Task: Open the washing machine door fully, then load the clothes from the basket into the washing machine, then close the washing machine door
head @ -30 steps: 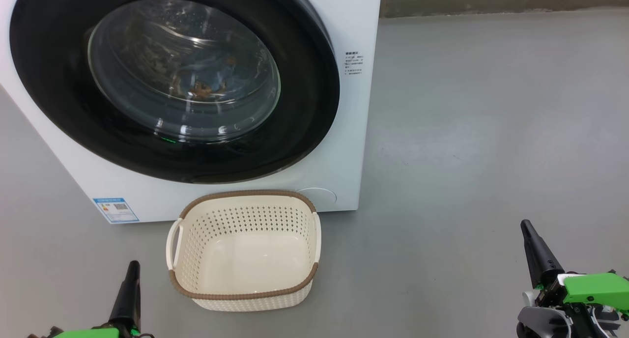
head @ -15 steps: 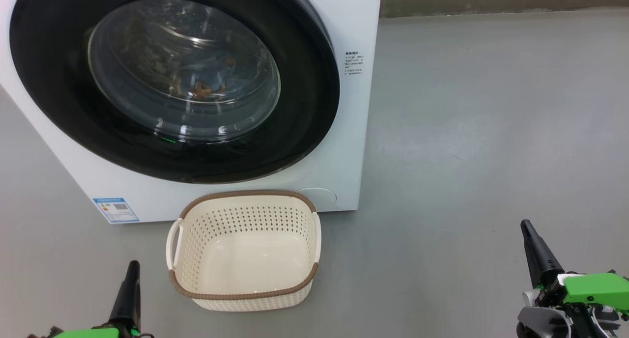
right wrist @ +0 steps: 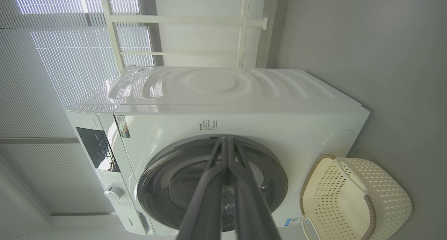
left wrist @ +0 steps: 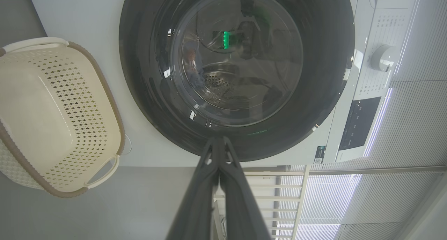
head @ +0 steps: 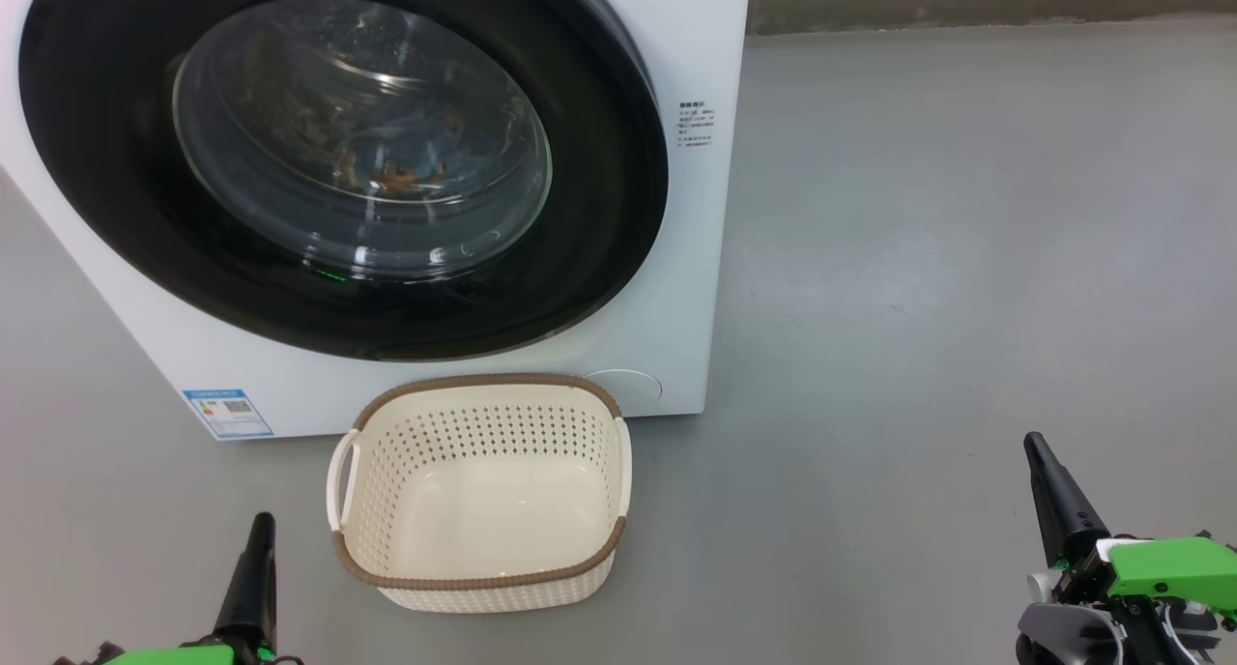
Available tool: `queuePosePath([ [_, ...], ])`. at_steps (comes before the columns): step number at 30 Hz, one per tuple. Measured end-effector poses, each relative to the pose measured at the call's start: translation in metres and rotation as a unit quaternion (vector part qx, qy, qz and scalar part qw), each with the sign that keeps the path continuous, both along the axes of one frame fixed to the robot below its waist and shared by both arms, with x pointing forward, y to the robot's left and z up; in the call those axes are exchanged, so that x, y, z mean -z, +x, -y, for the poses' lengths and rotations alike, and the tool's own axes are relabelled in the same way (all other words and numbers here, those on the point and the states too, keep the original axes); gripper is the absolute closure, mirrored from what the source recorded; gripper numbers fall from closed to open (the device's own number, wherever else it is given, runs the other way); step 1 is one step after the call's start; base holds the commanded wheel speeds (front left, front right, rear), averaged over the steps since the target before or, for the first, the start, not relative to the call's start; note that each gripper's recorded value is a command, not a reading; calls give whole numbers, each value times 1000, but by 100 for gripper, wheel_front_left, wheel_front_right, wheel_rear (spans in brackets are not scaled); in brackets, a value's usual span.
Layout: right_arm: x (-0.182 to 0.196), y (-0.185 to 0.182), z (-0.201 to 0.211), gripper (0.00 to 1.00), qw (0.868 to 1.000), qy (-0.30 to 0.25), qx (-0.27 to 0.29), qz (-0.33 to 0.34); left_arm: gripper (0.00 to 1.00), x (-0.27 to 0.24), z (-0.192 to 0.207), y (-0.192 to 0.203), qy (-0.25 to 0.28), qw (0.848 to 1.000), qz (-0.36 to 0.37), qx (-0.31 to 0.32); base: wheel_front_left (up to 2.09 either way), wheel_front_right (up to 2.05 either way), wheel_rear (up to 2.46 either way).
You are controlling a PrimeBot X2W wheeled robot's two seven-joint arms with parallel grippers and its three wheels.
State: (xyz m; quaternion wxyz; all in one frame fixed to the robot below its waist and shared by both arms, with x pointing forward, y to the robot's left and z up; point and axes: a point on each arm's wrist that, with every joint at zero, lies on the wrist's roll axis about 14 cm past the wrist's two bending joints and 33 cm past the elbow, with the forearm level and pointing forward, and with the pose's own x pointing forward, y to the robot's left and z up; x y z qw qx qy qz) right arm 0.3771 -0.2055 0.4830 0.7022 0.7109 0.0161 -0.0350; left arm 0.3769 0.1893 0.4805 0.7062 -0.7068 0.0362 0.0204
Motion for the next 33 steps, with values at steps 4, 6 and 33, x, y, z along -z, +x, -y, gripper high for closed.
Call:
queuePosePath([
  [4, 0, 0, 0, 100, 1000, 0, 0, 0, 100, 0, 0, 0, 0, 1000, 0, 0, 0, 0, 0],
  [6, 0, 0, 0, 100, 1000, 0, 0, 0, 100, 0, 0, 0, 0, 1000, 0, 0, 0, 0, 0],
  [33, 0, 0, 0, 100, 1000, 0, 0, 0, 100, -4, 0, 3, 0, 1000, 5, 0, 0, 0, 0],
])
